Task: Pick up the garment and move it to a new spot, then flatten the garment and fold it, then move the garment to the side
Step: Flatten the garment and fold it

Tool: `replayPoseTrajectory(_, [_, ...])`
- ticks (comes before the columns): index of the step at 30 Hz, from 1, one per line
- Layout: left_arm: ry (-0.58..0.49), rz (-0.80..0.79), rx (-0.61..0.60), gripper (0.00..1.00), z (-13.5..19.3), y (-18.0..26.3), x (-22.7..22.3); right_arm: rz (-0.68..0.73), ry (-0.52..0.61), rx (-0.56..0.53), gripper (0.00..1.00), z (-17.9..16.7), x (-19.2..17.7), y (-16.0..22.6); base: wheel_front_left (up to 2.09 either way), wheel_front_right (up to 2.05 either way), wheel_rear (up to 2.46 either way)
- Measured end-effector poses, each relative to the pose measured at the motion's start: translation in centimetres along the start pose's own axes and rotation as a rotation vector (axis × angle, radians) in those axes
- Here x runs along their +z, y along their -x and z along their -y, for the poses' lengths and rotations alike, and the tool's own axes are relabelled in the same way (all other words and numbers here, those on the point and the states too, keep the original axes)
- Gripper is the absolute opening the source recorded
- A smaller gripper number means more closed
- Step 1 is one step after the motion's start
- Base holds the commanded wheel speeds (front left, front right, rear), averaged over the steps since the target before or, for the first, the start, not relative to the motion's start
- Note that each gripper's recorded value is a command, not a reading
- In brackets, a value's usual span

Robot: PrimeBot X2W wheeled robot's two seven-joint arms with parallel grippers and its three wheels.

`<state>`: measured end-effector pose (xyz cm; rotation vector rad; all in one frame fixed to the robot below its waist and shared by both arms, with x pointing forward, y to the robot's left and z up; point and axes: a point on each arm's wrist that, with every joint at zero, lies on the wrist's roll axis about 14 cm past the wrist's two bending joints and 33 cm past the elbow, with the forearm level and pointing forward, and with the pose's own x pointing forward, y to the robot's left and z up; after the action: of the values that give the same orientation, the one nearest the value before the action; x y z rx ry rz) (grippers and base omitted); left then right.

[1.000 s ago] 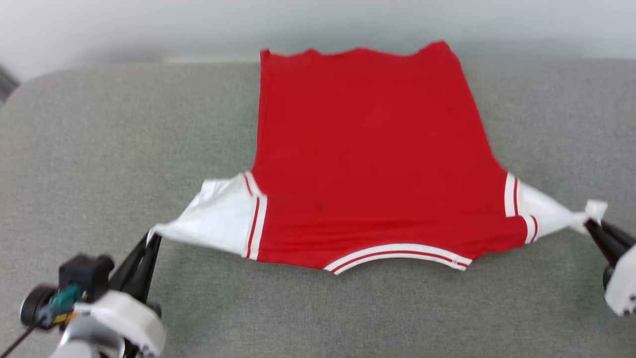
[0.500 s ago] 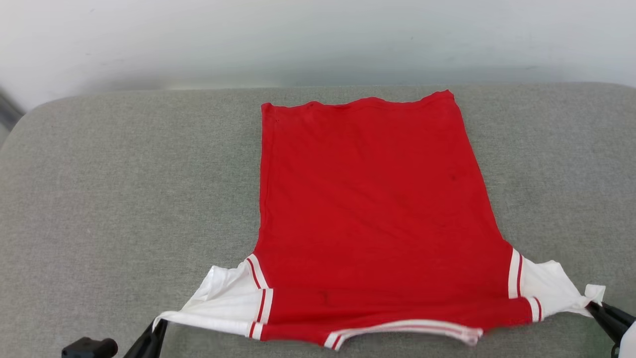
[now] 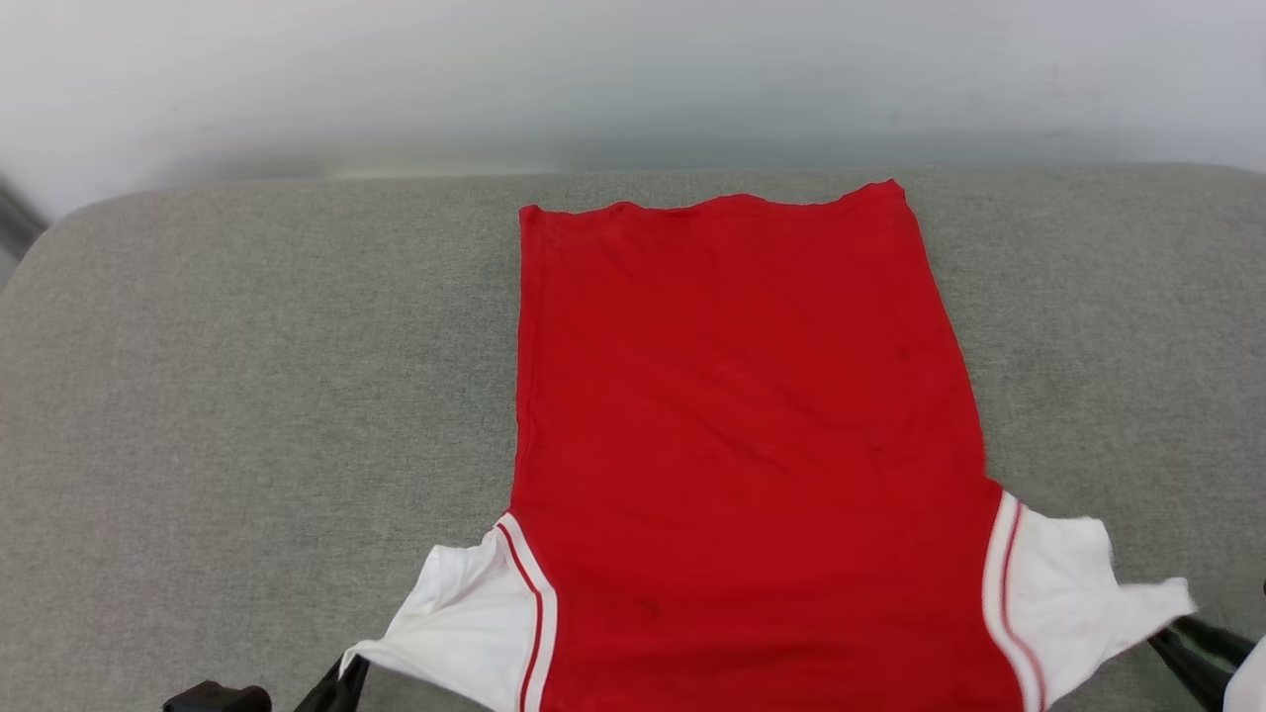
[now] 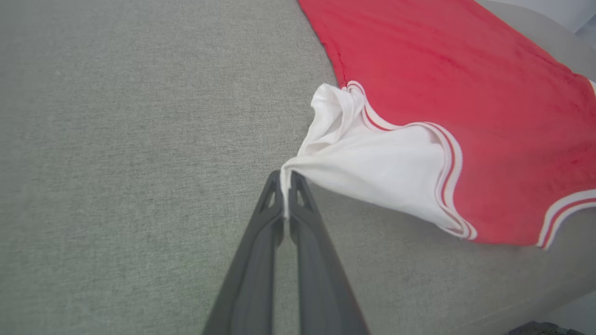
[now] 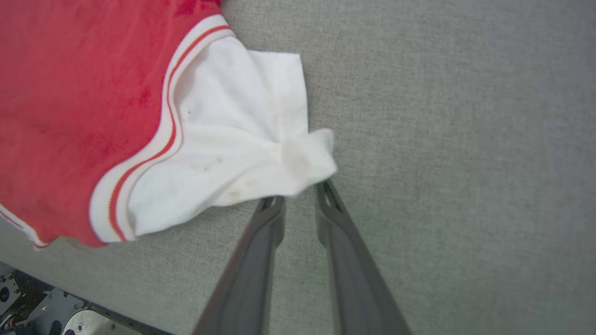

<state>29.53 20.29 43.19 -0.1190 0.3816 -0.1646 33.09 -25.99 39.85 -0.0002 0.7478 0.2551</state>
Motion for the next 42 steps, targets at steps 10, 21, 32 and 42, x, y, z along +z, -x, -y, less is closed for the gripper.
replayPoseTrajectory(10, [0.033,-0.009,-0.093,0.0,3.2,-0.5,1.4,0.107,-0.026,0.064,1.0,-1.2,8.0,-2.0,0.0,0.0,0.0])
replayPoseTrajectory(21, [0.05,-0.029,-0.176,0.0,6.6,-1.6,3.0,0.15,0.034,0.103,1.0,-2.6,20.4,-7.9,0.0,0.0,0.0])
replayPoseTrajectory(32, [0.058,-0.02,-0.094,0.0,4.9,-2.7,3.3,0.023,-0.038,0.042,1.0,-3.0,25.4,-18.1,0.0,0.0,0.0])
replayPoseTrajectory(42, [0.072,-0.062,-0.033,0.0,3.4,-3.7,1.9,-0.264,-0.083,-0.023,1.0,-3.1,23.5,-25.4,0.0,0.0,0.0])
